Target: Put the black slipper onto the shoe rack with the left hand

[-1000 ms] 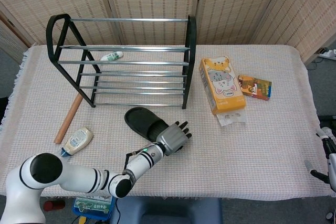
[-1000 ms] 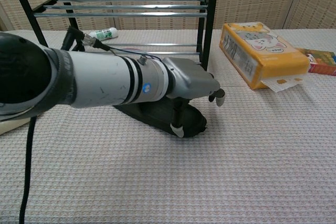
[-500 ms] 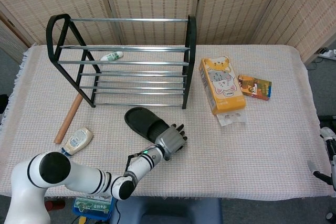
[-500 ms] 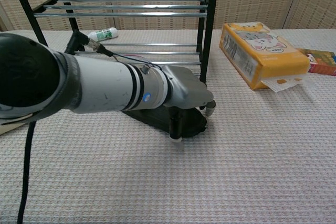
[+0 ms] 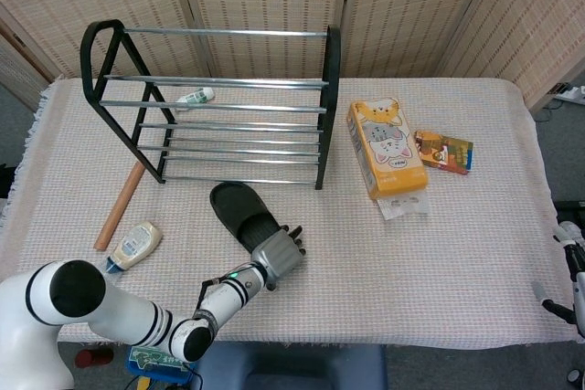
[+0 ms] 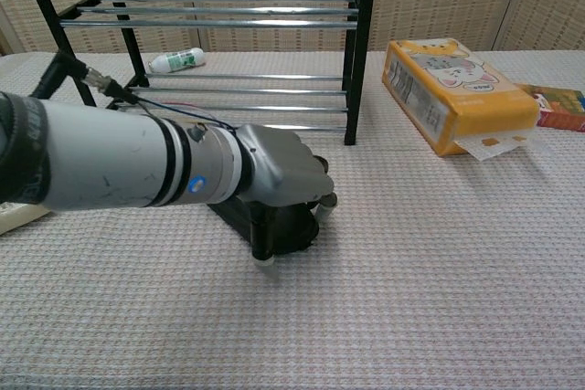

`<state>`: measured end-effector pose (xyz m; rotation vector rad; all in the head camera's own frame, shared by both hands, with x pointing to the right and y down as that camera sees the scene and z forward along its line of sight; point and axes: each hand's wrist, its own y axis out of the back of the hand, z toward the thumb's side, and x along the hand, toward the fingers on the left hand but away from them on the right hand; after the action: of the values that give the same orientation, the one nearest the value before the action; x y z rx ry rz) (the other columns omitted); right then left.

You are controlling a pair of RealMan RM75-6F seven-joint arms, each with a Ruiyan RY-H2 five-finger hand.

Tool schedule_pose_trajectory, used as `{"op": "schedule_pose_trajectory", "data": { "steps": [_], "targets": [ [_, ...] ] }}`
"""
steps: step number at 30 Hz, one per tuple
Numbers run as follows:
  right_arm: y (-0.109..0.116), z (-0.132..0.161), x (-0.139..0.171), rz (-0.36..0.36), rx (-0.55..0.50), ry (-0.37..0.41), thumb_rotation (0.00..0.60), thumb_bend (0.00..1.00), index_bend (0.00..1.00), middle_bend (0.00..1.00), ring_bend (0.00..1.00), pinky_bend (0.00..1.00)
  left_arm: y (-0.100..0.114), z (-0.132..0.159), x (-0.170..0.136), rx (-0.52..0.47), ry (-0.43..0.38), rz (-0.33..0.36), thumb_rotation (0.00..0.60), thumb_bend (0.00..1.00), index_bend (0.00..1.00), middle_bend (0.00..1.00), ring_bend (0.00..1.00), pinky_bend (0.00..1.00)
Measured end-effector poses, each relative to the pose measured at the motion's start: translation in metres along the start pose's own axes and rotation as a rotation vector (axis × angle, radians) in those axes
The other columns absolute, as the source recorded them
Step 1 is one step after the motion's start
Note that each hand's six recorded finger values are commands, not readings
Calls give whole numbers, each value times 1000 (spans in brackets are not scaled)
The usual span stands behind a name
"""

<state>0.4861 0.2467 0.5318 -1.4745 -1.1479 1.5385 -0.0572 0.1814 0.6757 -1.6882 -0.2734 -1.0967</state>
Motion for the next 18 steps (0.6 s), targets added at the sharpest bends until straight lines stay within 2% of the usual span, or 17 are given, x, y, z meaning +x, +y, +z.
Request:
{"op": "schedule_pose_trajectory", "data": {
  "steps": [16, 18],
  "targets": [
    [2, 15, -3, -5, 6, 38, 600, 261, 67, 194, 92, 106, -32, -19, -46, 14, -22, 22, 411, 171, 309, 307, 78, 252],
    [3, 17, -3, -7, 8, 42, 600, 261, 67, 194, 92, 106, -32, -20, -50, 13, -32, 40, 479, 171, 296, 308, 78, 252]
  ]
}}
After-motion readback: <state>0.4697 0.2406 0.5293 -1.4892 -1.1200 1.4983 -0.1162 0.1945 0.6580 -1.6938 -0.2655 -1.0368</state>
